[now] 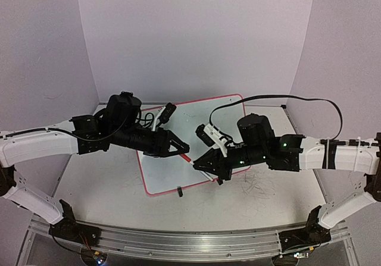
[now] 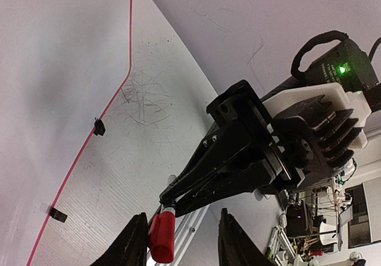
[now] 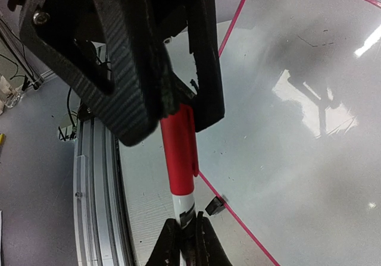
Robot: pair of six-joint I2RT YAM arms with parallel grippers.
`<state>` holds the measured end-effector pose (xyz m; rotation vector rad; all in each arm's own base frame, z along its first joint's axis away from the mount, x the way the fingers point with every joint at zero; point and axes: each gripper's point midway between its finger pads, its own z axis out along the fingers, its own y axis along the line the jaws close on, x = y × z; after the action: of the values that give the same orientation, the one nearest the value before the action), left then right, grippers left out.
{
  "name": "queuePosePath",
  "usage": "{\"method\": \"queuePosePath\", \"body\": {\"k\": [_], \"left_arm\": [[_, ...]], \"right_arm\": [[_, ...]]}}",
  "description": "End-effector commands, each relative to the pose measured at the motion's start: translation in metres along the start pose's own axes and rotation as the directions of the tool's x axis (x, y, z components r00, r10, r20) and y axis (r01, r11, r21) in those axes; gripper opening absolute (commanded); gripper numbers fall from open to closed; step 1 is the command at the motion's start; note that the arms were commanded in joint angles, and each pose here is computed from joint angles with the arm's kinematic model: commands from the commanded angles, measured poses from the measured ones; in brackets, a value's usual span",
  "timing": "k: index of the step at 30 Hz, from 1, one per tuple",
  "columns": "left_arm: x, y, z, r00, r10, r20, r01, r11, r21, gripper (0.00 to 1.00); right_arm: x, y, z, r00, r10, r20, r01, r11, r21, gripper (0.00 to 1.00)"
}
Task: Write a sentence on the whiteboard
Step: Pass from the right arm to the left
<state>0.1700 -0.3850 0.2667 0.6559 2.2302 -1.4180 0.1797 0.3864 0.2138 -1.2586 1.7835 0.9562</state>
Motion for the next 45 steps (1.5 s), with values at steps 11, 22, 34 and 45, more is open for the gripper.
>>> {"method": "queuePosePath", "body": {"k": [11, 22, 34, 45], "left_arm": [[0.008, -0.005, 0.002, 1.0, 0.021, -0.021, -0.02, 0.998, 0.051, 0.4], [0.011, -0.002, 0.011, 0.999, 0.021, -0.041, -0.02, 0.999, 0.044, 0.31], [-0.007, 0.0, -0.004, 0.996, 0.06, 0.063, -0.059, 0.998, -0.023, 0.0], [-0.053, -0.065, -0.079, 0.891, 0.184, 0.415, -0.245, 0.965, 0.098, 0.0]], "right_arm": [[-0.026, -0.003, 0.002, 0.997, -0.053, 0.06, 0.05, 0.997, 0.053, 0.0], [-0.027, -0.005, 0.002, 0.997, -0.05, 0.062, 0.045, 0.996, 0.071, 0.0], [-0.027, -0.02, -0.008, 0.992, 0.041, 0.119, -0.061, 0.984, 0.168, 0.57], [-0.053, -0.037, -0.081, 0.761, 0.403, 0.509, -0.496, 0.866, 0.056, 0.98]]}}
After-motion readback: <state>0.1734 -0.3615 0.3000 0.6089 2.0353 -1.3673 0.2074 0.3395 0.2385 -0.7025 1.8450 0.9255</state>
